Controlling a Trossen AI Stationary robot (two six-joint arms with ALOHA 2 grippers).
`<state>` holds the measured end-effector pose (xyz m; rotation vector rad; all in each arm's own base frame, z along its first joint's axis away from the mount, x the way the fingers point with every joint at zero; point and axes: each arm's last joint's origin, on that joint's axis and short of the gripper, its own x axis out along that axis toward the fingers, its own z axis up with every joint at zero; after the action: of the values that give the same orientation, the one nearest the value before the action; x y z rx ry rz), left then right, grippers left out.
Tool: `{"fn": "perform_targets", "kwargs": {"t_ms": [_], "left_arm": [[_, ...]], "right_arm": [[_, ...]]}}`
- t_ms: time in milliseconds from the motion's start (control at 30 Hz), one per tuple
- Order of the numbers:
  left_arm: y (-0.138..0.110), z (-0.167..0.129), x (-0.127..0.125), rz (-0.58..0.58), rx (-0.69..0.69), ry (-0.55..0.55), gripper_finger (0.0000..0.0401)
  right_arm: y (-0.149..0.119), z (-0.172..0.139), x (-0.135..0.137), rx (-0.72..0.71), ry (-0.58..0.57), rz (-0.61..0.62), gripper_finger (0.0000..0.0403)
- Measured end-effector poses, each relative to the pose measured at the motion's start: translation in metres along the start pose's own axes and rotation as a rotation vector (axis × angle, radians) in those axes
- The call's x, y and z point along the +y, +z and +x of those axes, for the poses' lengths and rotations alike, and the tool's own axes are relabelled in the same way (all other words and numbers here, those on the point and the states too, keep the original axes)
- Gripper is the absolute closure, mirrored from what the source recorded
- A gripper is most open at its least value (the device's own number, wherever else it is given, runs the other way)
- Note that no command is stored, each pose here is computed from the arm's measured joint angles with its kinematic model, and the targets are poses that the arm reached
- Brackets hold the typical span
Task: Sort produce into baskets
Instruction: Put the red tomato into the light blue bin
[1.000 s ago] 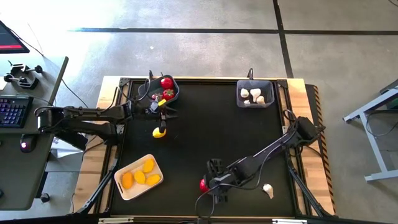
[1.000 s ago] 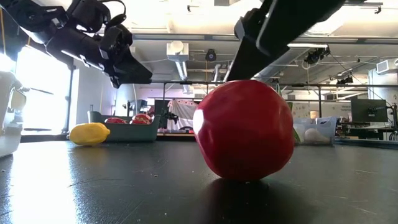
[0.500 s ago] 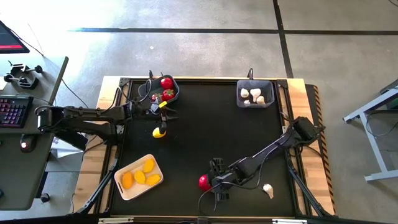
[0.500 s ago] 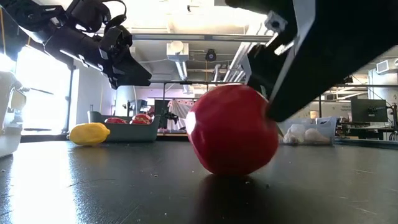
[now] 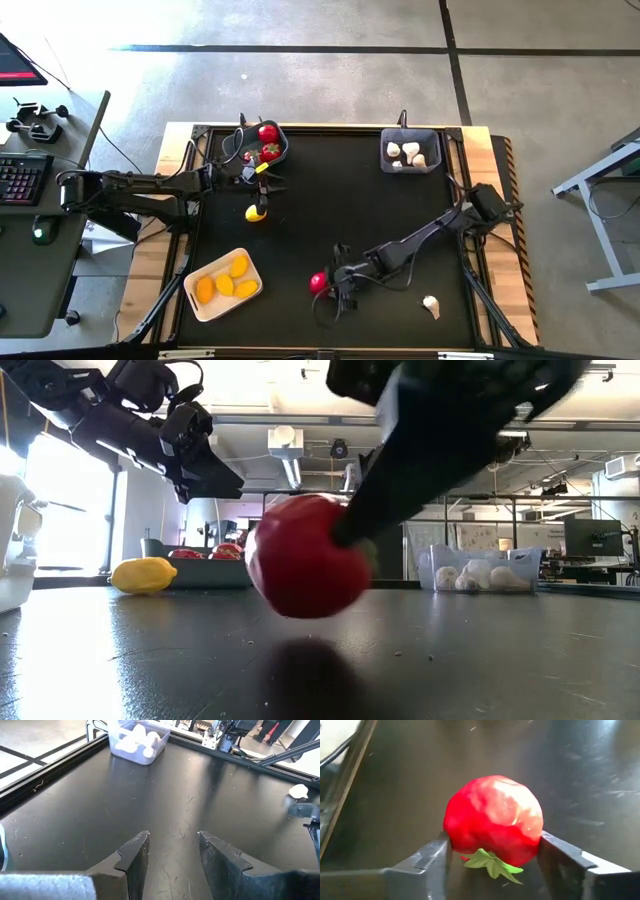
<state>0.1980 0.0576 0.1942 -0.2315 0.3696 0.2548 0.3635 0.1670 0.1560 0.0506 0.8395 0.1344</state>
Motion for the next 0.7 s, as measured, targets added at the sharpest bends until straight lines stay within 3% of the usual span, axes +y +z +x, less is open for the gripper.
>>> {"fn": "perform_targets", "kwargs": {"t_ms": [100, 300, 700], "left_arm": [[0.0, 0.0, 0.0, 0.0, 0.0, 0.0, 0.0242], [0.001, -0.001, 0.0, 0.035, -0.009, -0.001, 0.025], [0.027, -0.04, 0.014, 0.09, -0.215, 0.084, 0.0344]], "right_arm": [[0.004, 0.002, -0.011, -0.015, -0.023, 0.008, 0.0203], [0.014, 0.005, -0.046, -0.031, -0.081, 0.051, 0.0207], [0.074, -0.015, -0.187, -0.28, -0.232, 0.113, 0.0207]]}}
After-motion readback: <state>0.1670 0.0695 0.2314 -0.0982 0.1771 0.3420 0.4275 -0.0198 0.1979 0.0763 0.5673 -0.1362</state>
